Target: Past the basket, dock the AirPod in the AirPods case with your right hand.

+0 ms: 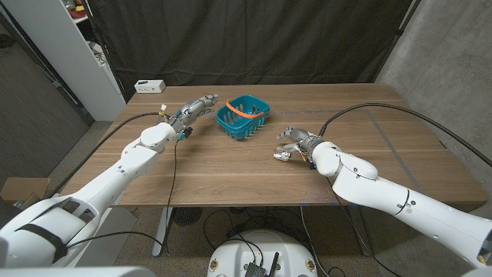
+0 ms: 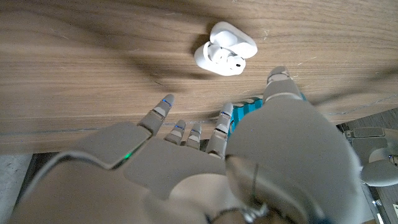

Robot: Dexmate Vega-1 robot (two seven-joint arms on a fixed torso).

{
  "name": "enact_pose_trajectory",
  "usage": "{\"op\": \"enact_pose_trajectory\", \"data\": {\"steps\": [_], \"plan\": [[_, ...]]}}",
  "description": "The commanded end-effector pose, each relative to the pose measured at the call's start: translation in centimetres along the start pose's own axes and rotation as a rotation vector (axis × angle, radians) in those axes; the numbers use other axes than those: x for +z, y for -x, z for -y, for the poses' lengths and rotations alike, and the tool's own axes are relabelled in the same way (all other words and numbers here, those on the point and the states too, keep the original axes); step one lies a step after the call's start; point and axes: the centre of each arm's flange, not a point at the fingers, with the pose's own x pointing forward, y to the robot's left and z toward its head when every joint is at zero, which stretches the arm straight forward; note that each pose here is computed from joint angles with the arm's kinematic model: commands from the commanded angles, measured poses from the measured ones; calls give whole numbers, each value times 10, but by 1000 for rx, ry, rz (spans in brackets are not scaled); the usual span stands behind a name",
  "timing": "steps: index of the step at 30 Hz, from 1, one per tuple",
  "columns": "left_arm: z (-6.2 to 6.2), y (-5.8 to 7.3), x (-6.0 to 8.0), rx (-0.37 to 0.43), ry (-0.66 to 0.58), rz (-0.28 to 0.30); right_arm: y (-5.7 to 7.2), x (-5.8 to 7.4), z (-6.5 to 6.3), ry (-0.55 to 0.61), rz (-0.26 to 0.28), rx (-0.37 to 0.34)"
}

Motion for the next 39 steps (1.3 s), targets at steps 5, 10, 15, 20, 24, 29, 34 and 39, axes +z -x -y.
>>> {"op": "enact_pose_trajectory", "data": {"steps": [5,10,15,20,24,29,34,39], "plan": [[-1,-13,-4,-14,-8,6,17,3,-22,-13,-59,-120],[0,-17,-2,-20,-13,12,22,-4,-29,-15,-97,-138],[2,-19,1,-18,-22,14,24,-9,-34,-24,-98,-155],[4,-21,2,-20,-25,15,26,-12,-37,-34,-97,-166],[7,-22,3,-25,-28,16,27,-14,-39,-42,-92,-167],[8,-23,4,-24,-28,11,26,-18,-41,-53,-95,-154],[9,-23,4,-26,-28,9,23,-22,-43,-62,-114,-132],[9,-23,4,-16,-27,1,21,-24,-43,-68,-125,-112]]}}
